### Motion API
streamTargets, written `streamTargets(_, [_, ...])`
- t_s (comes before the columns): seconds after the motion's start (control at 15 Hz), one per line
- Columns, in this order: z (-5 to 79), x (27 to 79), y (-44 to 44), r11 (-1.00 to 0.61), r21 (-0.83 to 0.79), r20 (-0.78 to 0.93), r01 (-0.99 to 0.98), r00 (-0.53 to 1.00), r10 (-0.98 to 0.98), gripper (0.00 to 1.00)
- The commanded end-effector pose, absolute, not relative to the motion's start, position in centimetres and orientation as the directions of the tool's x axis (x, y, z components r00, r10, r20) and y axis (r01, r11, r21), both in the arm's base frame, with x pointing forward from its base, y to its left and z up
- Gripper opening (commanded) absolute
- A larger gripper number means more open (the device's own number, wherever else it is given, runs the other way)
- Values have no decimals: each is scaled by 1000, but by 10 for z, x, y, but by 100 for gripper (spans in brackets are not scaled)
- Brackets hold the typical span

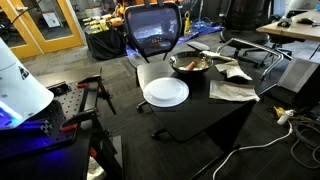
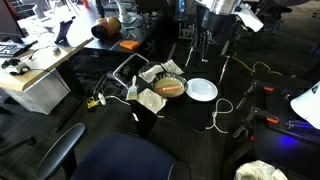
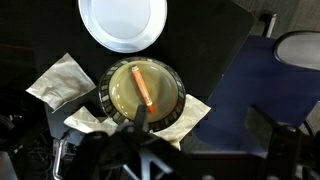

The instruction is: Pick up the pen from the bowl and put it on the table.

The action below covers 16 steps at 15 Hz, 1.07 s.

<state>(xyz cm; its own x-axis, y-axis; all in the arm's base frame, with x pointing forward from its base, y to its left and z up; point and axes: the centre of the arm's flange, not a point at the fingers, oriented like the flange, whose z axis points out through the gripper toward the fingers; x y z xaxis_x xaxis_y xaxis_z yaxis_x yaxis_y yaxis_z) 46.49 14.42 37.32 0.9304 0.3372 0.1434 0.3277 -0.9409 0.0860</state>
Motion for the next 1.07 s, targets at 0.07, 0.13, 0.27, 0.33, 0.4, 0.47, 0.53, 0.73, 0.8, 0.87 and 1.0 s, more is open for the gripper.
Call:
streamTargets(0.07, [377, 464, 145, -940, 88, 151, 330, 928, 340, 100])
streamTargets(0.13, [377, 464, 145, -940, 88, 151, 330, 928, 340, 100])
streamTargets(0.27, [372, 469, 143, -929, 106, 159, 353, 917, 367, 100])
streamTargets(0.33, [369, 472, 143, -928, 126, 180, 352, 911, 370, 100])
streamTargets(0.4, [365, 477, 141, -915, 142, 180, 377, 900, 398, 100])
streamTargets(0.47, [361, 482, 140, -908, 159, 192, 388, 890, 414, 100])
streamTargets(0.53, [357, 487, 139, -898, 177, 197, 403, 880, 433, 100])
streamTargets(0.73, [336, 506, 132, -886, 200, 181, 419, 873, 454, 100])
streamTargets(0.8, [329, 511, 129, -880, 202, 168, 431, 870, 464, 100])
streamTargets(0.87, [319, 518, 127, -877, 208, 158, 433, 870, 467, 100])
streamTargets(1.0, [303, 532, 124, -869, 219, 133, 443, 869, 477, 100])
